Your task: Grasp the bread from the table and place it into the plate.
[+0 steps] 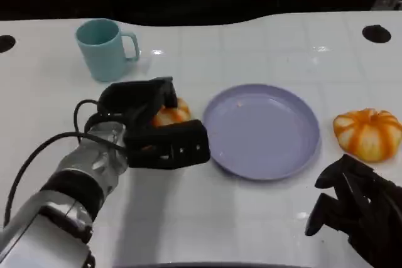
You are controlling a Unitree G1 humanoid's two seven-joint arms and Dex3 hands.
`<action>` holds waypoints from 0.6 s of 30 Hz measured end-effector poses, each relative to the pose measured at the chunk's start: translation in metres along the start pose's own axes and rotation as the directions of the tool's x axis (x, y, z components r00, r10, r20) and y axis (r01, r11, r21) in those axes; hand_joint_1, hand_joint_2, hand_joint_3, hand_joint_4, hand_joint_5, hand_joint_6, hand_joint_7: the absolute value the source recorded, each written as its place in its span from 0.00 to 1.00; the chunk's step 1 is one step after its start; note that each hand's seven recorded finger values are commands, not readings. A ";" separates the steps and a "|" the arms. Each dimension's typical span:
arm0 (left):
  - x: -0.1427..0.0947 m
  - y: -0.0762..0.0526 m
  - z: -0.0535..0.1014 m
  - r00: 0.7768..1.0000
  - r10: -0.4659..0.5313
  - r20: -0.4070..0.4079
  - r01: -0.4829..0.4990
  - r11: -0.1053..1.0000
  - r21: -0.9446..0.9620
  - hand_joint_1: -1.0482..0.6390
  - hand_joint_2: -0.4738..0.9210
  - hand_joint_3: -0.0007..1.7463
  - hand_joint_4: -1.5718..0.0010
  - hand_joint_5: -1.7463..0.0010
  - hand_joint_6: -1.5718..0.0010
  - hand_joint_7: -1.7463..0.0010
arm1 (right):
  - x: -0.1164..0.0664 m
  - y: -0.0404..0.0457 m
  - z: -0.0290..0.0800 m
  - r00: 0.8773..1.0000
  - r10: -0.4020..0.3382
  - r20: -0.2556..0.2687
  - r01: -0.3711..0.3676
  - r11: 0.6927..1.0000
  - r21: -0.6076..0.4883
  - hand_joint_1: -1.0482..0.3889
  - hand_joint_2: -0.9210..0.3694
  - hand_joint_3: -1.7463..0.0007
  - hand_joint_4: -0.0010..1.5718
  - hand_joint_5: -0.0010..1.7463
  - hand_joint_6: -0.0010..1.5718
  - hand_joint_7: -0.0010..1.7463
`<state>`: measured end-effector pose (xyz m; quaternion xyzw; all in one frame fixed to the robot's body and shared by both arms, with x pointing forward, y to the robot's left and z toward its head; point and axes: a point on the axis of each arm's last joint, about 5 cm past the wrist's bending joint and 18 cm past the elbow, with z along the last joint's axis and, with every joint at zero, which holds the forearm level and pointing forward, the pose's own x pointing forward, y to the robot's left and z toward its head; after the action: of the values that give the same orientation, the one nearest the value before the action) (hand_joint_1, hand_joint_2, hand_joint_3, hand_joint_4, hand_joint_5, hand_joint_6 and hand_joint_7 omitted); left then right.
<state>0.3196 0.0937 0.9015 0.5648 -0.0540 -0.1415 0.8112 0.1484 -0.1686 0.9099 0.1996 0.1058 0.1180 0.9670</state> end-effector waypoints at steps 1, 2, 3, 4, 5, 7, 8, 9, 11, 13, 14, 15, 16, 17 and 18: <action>0.001 0.002 0.003 1.000 0.012 0.001 -0.012 1.000 -0.011 0.51 0.95 0.23 0.47 0.00 0.60 0.40 | 0.000 -0.0001 0.000 1.000 0.000 -0.001 0.000 1.000 0.000 0.39 0.00 0.81 0.42 1.00 0.33 0.91; 0.002 0.003 0.005 1.000 0.024 0.003 -0.024 1.000 -0.018 0.52 0.92 0.24 0.45 0.00 0.59 0.31 | 0.000 -0.0001 0.000 1.000 0.000 -0.002 0.000 1.000 0.001 0.39 0.00 0.81 0.42 1.00 0.33 0.91; 0.003 0.005 0.008 0.999 0.035 0.007 -0.034 0.999 -0.025 0.52 0.91 0.25 0.45 0.00 0.59 0.28 | 0.000 -0.0002 0.000 1.000 -0.001 -0.002 0.001 1.000 0.001 0.39 0.00 0.81 0.42 1.00 0.33 0.91; 0.004 0.006 0.010 0.999 0.043 0.014 -0.043 0.999 -0.030 0.52 0.90 0.25 0.44 0.00 0.59 0.26 | 0.000 -0.0002 0.000 1.000 -0.001 -0.002 0.001 1.000 0.001 0.40 0.00 0.81 0.42 1.00 0.33 0.91; 0.005 0.008 0.012 0.998 0.051 0.023 -0.050 0.998 -0.034 0.52 0.90 0.27 0.44 0.00 0.57 0.33 | 0.000 -0.0002 0.000 1.000 -0.001 -0.002 0.001 1.000 0.001 0.40 0.00 0.80 0.42 1.00 0.33 0.91; 0.006 0.010 0.017 0.997 0.062 0.036 -0.061 0.997 -0.039 0.52 0.90 0.28 0.44 0.00 0.56 0.37 | 0.000 -0.0002 -0.001 1.000 -0.001 -0.003 0.001 1.000 0.001 0.40 0.00 0.80 0.42 1.00 0.33 0.91; 0.007 0.011 0.019 0.997 0.067 0.040 -0.066 0.997 -0.040 0.52 0.89 0.28 0.44 0.00 0.54 0.37 | 0.000 -0.0002 -0.001 1.000 -0.001 -0.003 0.001 1.000 0.001 0.40 0.00 0.80 0.42 1.00 0.33 0.91; 0.007 0.012 0.020 0.996 0.073 0.044 -0.071 0.997 -0.041 0.52 0.89 0.29 0.44 0.00 0.52 0.46 | 0.000 -0.0002 -0.001 1.000 -0.001 -0.003 0.001 1.000 0.001 0.40 0.00 0.80 0.42 1.00 0.33 0.91; 0.009 0.014 0.024 0.995 0.083 0.055 -0.081 0.996 -0.042 0.50 0.90 0.24 0.44 0.00 0.47 0.65 | 0.000 -0.0003 -0.001 1.000 -0.001 -0.003 0.001 1.000 0.002 0.40 0.00 0.80 0.42 1.00 0.33 0.92; 0.010 0.015 0.029 0.994 0.088 0.071 -0.085 0.995 -0.044 0.50 0.92 0.20 0.46 0.00 0.41 0.75 | 0.000 -0.0003 -0.001 1.000 -0.001 -0.004 0.001 1.000 0.002 0.40 0.00 0.80 0.42 1.00 0.32 0.92; 0.011 0.016 0.032 0.993 0.090 0.080 -0.087 0.995 -0.044 0.49 0.95 0.17 0.46 0.00 0.39 0.71 | 0.001 -0.0003 -0.001 1.000 -0.001 -0.003 0.001 1.000 0.002 0.40 0.00 0.80 0.42 1.00 0.32 0.92; 0.012 0.017 0.035 0.991 0.094 0.092 -0.090 0.995 -0.041 0.49 0.96 0.14 0.46 0.00 0.41 0.63 | 0.001 -0.0003 -0.001 1.000 -0.001 -0.003 0.001 1.000 0.002 0.40 0.00 0.80 0.42 1.00 0.32 0.92; 0.013 0.019 0.039 0.990 0.097 0.107 -0.093 0.995 -0.037 0.50 0.97 0.12 0.45 0.00 0.44 0.48 | 0.001 -0.0003 -0.001 1.000 -0.001 -0.003 0.001 1.000 0.002 0.40 0.00 0.80 0.42 1.00 0.33 0.92; 0.014 0.020 0.043 0.986 0.099 0.132 -0.096 0.995 -0.027 0.49 0.98 0.11 0.44 0.00 0.48 0.33 | 0.001 -0.0003 -0.001 1.000 -0.001 -0.003 0.001 1.000 0.002 0.40 0.00 0.80 0.42 1.00 0.33 0.92; 0.015 0.021 0.047 0.982 0.101 0.158 -0.099 0.995 -0.023 0.48 0.99 0.11 0.44 0.00 0.50 0.27 | 0.001 -0.0003 -0.001 1.000 -0.001 -0.003 0.001 1.000 0.002 0.40 0.00 0.80 0.42 1.00 0.33 0.92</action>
<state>0.3261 0.0540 0.9365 0.5423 -0.1458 -0.1454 0.8146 0.1488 -0.1685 0.9091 0.2002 0.1077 0.1179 0.9667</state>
